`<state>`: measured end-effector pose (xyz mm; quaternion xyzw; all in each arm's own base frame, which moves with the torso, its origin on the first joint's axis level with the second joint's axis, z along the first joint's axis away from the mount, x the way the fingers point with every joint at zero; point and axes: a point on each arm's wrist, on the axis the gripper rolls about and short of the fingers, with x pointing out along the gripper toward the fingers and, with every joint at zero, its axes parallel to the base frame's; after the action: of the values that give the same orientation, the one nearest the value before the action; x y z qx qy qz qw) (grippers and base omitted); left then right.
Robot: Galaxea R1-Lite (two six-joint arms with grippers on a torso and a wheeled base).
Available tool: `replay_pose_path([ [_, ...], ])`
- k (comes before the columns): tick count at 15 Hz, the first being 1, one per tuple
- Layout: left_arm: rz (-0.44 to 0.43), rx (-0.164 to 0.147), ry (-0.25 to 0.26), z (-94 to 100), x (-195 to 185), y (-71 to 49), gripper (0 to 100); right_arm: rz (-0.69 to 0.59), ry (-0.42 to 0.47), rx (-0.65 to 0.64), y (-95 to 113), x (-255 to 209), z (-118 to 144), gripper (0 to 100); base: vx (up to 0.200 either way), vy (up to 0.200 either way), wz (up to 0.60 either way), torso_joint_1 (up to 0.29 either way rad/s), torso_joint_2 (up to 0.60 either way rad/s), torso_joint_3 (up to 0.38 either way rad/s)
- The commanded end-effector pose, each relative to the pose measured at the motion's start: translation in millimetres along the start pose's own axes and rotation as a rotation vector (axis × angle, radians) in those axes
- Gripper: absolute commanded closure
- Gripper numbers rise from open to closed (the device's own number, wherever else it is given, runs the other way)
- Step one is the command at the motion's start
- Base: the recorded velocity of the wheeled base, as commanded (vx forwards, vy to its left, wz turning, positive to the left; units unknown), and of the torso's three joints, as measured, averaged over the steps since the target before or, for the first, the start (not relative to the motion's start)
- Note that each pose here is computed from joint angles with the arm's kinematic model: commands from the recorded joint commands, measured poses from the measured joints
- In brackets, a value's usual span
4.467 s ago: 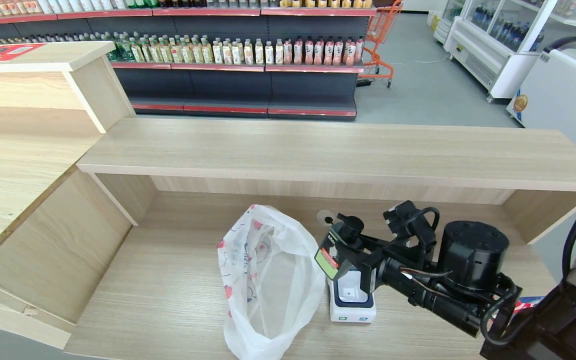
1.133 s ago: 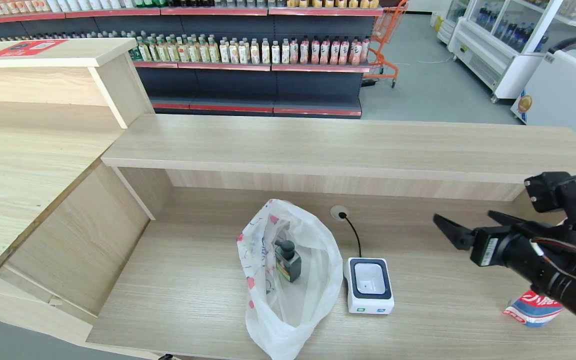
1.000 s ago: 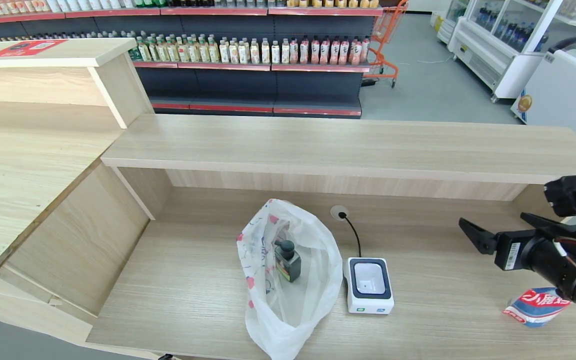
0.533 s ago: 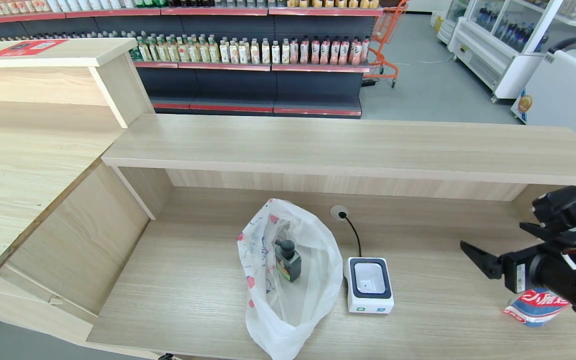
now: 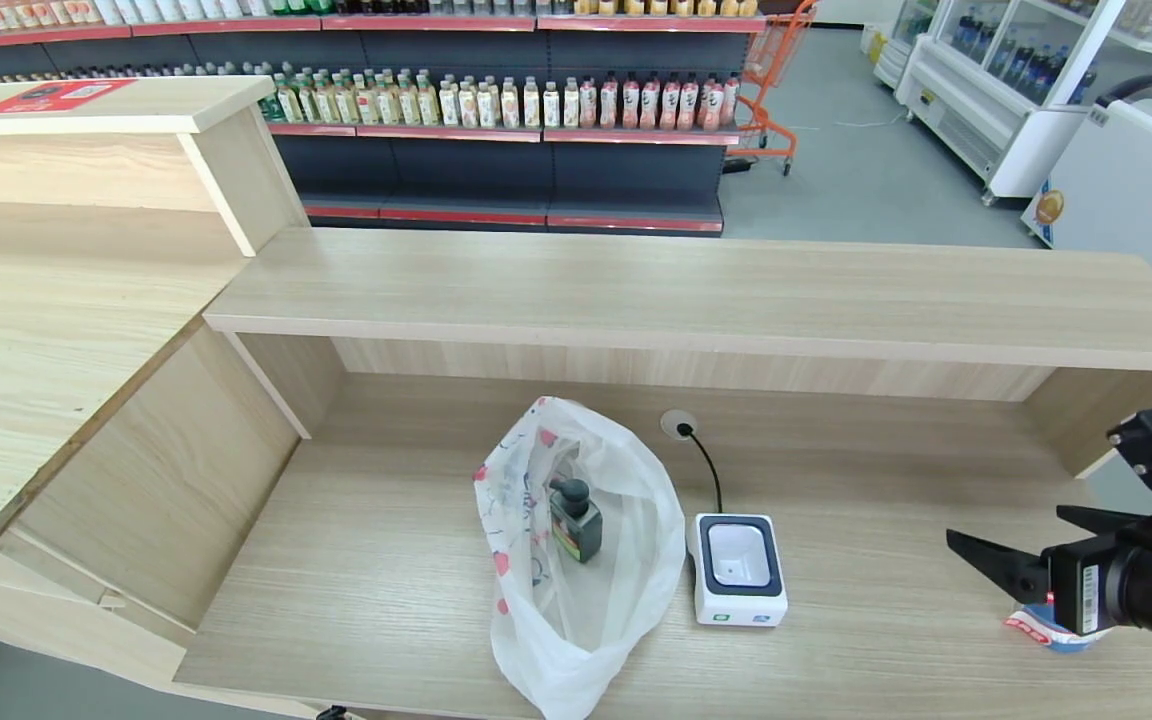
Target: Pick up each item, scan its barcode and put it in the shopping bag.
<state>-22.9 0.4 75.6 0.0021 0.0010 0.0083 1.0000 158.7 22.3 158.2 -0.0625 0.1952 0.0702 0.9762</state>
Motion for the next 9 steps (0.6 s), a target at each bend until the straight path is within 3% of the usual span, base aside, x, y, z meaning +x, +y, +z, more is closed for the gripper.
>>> replay_pose_path([
  [1, 0.000, 0.000, 0.000, 0.0, 0.0, 0.0, 0, -0.017, 0.004, 0.020, -3.1, -0.2, 0.0, 0, 0.000, 0.000, 0.00, 0.000, 0.00, 0.000],
  [9, 0.000, 0.000, 0.000, 0.0, 0.0, 0.0, 0, 0.022, 0.005, 0.025, -2.0, -0.2, -1.8, 0, 0.000, 0.000, 0.00, 0.000, 0.00, 0.000],
])
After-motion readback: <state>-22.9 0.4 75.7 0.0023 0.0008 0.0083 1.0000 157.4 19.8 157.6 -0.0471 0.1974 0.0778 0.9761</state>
